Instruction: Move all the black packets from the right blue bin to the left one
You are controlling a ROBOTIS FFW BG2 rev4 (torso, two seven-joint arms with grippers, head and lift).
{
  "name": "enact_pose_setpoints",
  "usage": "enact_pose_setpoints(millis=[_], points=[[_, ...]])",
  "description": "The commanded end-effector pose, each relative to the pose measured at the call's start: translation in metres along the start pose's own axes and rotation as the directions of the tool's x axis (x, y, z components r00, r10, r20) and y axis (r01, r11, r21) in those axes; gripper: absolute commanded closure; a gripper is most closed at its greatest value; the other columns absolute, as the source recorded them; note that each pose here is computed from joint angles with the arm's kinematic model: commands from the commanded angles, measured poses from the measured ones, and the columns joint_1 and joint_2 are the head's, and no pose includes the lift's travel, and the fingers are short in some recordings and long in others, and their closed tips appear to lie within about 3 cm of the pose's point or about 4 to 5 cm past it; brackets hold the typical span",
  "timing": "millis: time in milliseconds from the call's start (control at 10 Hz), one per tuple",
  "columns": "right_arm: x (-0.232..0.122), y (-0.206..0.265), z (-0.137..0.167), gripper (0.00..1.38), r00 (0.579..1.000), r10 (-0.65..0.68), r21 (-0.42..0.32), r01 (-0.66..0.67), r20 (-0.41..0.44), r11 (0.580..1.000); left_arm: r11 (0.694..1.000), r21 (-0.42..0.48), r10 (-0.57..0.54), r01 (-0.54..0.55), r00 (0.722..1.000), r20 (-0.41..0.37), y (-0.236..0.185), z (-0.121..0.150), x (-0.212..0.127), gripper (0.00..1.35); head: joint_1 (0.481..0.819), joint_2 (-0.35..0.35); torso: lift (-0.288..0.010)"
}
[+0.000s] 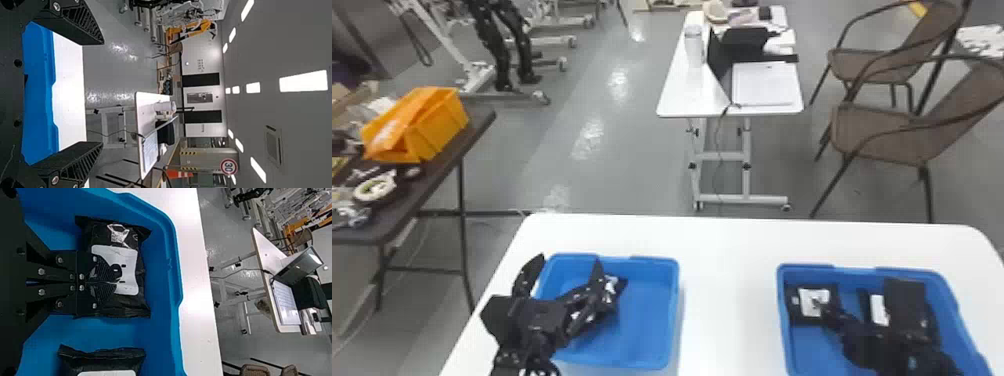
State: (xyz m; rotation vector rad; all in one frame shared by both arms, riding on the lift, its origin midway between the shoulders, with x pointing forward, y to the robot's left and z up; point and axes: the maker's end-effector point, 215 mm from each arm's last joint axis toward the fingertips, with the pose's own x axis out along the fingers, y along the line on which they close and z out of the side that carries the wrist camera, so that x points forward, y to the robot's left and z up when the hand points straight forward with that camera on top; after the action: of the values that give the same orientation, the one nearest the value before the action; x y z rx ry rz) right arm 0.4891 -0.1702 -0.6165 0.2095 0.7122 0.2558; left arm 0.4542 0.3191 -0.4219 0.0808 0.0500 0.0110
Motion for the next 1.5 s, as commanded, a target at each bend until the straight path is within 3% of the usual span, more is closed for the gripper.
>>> enact_pose_setpoints(millis=[0,100,200,500,1100,1400], points=[[-0.009,0.004,0.002,0.78,1.0,-0.003,0.007,0.003,0.011,1.0,1.0,-0.001,-0.001,0.001,1.0,0.003,-0.002,0.001,0.001,0.11,0.695,0.175,0.0],[-0.017,0.006,0.006,0.16,1.0,-0.001,-0.001,0.001,0.016,1.0,1.0,-0.001,-0.001,0.001,1.0,0.003,-0.002,0.001,0.001,0.11,0.695,0.174,0.0],[-0.02,0.007,0.007,0.0,1.0,0.005,-0.002,-0.005,0.007,1.0,1.0,-0.001,0.0,0.0,1.0,0.002,-0.001,0.0,0.0,0.11,0.695,0.174,0.0],[-0.031,0.014,0.023,0.3,1.0,0.003,-0.03,-0.003,0.006,1.0,1.0,0.0,0.0,0.0,1.0,0.008,-0.001,0.002,0.002,0.11,0.695,0.175,0.0],[-0.024,0.003,0.011,0.32,0.999,-0.023,-0.022,0.022,-0.044,1.0,1.0,0.001,-0.003,0.003,1.0,0.014,-0.002,0.004,0.002,0.11,0.695,0.174,0.0],[-0.009,0.007,0.014,0.32,0.997,-0.033,-0.053,0.03,-0.068,0.998,1.0,-0.002,-0.007,0.007,1.0,0.013,-0.005,0.003,0.003,0.11,0.695,0.167,0.0]])
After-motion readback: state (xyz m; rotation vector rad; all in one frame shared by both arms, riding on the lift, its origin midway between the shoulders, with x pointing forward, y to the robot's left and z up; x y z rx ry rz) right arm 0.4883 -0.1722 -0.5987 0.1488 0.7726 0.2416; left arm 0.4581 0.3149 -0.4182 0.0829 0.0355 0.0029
